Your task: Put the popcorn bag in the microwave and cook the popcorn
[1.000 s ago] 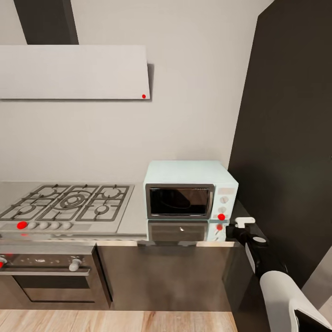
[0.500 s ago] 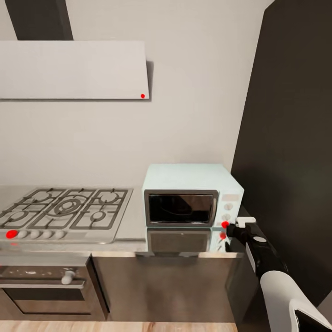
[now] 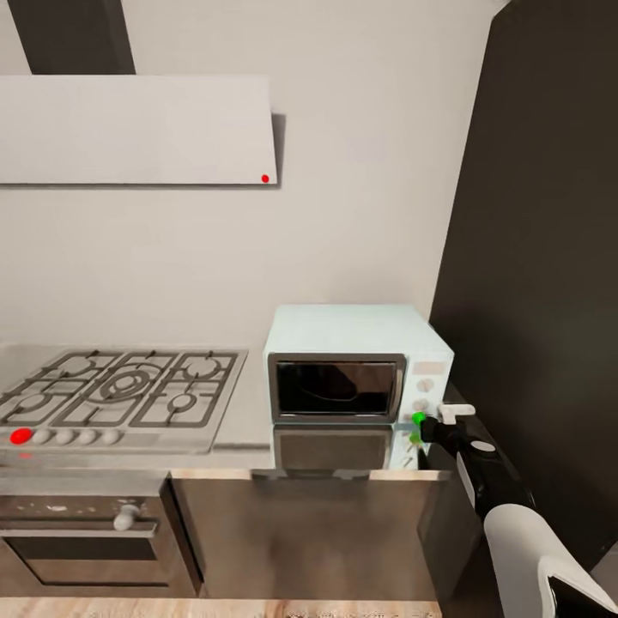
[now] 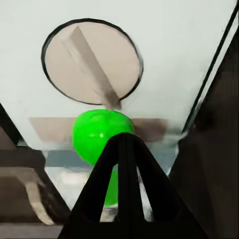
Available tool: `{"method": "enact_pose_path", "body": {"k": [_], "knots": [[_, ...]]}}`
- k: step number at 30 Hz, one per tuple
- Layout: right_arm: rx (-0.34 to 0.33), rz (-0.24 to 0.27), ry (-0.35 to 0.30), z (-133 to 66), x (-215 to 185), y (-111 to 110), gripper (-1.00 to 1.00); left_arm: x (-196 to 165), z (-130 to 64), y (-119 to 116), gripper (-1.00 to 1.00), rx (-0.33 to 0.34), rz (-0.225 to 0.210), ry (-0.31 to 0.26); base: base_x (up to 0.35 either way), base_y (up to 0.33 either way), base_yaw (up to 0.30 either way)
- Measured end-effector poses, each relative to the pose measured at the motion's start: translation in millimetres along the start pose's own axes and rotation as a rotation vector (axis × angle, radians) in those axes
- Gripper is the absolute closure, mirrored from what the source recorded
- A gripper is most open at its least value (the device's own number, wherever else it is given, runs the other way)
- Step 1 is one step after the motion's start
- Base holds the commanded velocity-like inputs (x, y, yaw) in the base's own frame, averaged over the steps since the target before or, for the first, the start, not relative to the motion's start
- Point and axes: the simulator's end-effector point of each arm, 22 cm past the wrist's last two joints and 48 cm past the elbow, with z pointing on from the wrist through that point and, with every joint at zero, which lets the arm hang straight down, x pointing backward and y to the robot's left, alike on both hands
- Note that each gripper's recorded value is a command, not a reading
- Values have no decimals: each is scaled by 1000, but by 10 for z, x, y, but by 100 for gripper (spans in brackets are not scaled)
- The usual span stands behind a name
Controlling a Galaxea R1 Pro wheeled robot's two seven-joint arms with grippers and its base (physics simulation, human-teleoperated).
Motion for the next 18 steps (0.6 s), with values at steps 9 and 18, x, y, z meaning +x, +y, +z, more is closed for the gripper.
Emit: {"method": "enact_pose_path", "body": {"k": [9,18], "knots": [[-2,1,3,0,4,2,100,1,0,1,-100,-1,0,0,-337,82,0],[47,43,112,-132,-126,-237,100,0,0,-1,-100,0,0,0,-338,135,0]]}}
